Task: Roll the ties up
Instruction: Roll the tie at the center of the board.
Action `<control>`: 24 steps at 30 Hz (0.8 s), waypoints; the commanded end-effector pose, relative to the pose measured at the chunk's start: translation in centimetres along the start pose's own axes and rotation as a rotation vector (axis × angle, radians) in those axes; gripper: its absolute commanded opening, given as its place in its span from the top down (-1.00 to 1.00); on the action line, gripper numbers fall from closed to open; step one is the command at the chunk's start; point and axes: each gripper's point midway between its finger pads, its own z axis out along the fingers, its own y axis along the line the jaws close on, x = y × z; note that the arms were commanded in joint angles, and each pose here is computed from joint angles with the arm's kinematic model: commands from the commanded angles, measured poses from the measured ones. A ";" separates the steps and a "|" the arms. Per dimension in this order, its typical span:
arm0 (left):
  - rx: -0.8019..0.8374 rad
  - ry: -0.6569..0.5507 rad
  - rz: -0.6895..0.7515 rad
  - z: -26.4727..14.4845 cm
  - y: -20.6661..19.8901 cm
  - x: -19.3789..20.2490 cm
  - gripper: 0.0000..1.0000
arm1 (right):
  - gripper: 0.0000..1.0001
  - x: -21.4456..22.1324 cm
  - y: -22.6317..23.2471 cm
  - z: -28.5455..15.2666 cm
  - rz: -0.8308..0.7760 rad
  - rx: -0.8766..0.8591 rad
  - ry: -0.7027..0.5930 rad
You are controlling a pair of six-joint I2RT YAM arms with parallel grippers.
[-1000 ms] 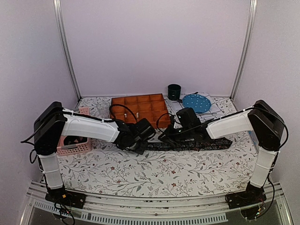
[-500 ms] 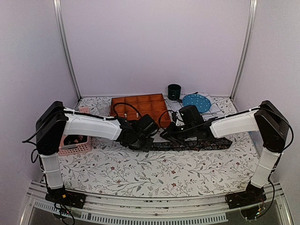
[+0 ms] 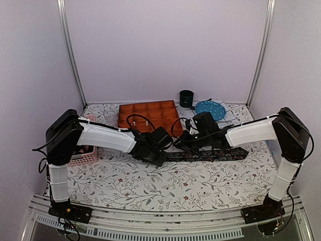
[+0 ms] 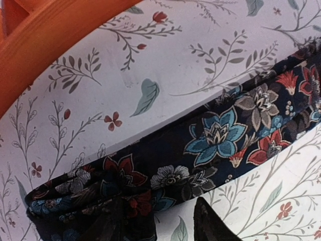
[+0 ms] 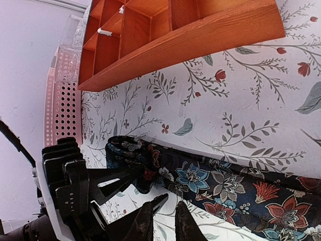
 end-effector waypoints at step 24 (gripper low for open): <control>-0.018 -0.302 -0.251 -12.8 6.6 -2.7 -0.39 | -0.63 0.9 6.1 1.5 -0.768 -0.015 0.121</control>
